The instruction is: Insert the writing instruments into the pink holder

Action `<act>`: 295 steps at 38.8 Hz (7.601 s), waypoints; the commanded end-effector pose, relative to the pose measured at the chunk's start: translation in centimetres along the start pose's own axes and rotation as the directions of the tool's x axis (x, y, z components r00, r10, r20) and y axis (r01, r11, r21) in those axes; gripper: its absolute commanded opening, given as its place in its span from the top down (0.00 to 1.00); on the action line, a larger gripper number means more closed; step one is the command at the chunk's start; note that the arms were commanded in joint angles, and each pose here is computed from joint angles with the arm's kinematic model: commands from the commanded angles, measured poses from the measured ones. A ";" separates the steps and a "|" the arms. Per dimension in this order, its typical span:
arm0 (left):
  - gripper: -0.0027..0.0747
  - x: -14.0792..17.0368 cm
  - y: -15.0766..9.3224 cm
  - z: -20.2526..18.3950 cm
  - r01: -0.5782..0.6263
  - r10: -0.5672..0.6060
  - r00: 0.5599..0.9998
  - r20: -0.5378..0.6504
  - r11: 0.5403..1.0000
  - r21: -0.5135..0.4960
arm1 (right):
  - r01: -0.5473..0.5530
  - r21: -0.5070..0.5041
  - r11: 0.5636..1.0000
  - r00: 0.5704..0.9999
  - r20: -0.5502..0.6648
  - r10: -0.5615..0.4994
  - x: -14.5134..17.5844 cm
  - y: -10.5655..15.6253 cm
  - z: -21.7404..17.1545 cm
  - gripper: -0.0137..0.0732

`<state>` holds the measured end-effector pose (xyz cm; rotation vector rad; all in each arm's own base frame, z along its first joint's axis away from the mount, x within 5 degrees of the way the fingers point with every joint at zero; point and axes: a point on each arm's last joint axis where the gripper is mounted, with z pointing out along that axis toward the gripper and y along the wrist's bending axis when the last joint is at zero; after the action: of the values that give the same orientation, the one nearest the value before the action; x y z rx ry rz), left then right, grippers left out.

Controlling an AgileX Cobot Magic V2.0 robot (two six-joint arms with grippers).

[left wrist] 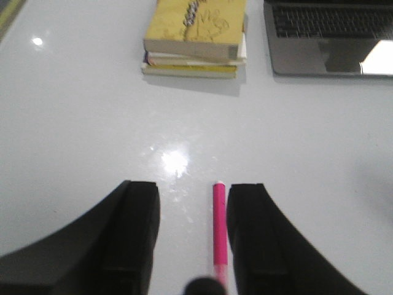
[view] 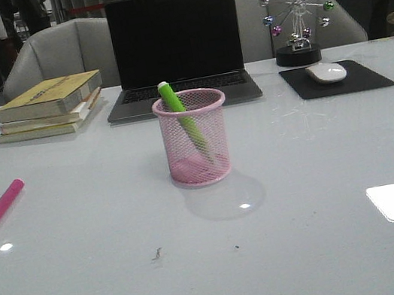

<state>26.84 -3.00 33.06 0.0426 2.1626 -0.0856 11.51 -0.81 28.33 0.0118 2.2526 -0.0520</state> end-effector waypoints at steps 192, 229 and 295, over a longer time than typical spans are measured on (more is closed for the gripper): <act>0.84 -3.0 -22.4 10.2 -0.107 -0.212 0.831 0.514 0.846 0.523 | -0.002 0.009 1.000 0.997 0.083 0.001 -1.2 -0.1 -0.5 0.41; 0.83 5.3 -21.5 12.6 -0.120 -0.259 0.833 0.489 0.779 0.616 | -0.002 0.009 1.000 0.997 0.083 0.001 -1.2 -0.1 -0.5 0.41; 0.59 -3.5 -11.4 5.7 -0.224 -0.031 0.810 0.585 0.906 0.358 | -0.002 0.009 1.000 0.997 0.083 0.001 -1.2 -0.1 -0.5 0.41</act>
<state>33.97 -16.38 29.04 0.3479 1.5855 -0.4703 11.49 -0.78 28.30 0.0156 2.2561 -0.0466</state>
